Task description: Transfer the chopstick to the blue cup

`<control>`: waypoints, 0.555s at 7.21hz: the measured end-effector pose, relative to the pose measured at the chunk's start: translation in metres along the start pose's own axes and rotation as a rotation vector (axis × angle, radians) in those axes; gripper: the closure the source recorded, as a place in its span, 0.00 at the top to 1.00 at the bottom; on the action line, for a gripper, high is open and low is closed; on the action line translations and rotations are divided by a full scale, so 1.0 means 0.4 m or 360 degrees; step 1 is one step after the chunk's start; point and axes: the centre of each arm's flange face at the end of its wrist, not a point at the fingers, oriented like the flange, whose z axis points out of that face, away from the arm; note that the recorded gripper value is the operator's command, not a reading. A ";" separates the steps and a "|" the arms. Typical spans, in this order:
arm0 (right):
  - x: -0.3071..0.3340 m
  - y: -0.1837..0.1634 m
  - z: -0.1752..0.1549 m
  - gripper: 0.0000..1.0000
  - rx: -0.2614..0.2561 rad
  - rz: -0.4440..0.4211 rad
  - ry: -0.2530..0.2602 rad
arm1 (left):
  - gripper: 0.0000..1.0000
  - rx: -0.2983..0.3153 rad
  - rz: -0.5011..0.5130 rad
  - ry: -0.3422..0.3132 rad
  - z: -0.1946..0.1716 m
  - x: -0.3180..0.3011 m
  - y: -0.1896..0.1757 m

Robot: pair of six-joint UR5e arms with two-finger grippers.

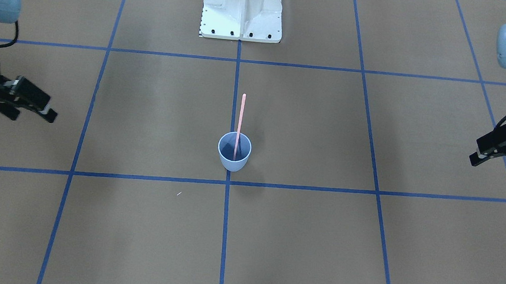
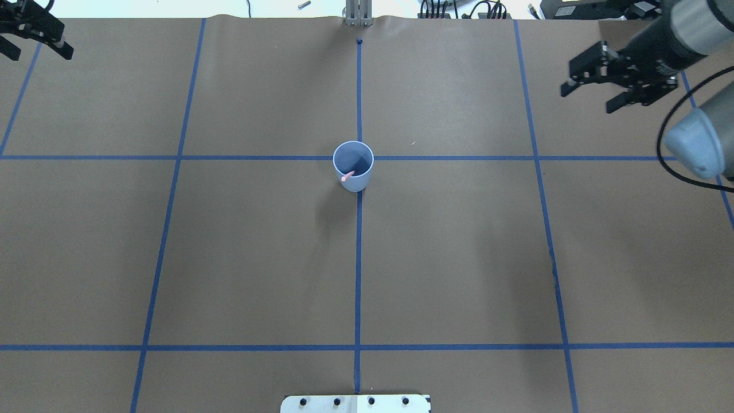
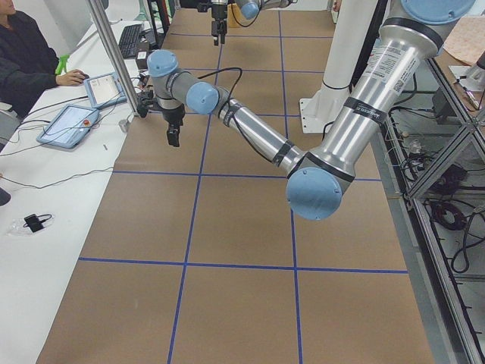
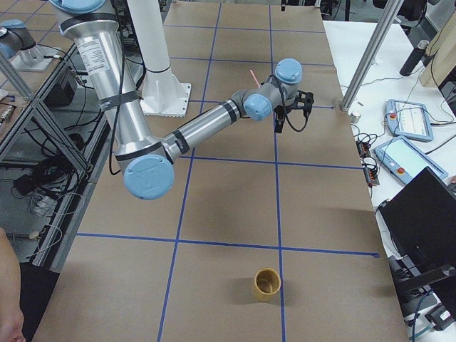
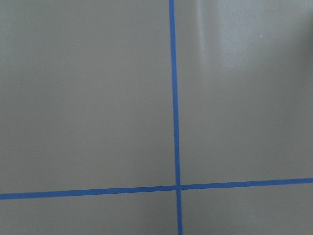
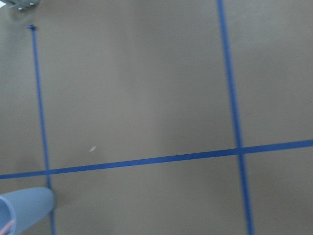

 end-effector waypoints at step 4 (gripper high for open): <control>0.634 -0.059 -0.132 1.00 -0.0060 -0.0211 0.0258 | 0.98 -0.0029 0.0200 -0.0131 -0.021 -0.399 0.123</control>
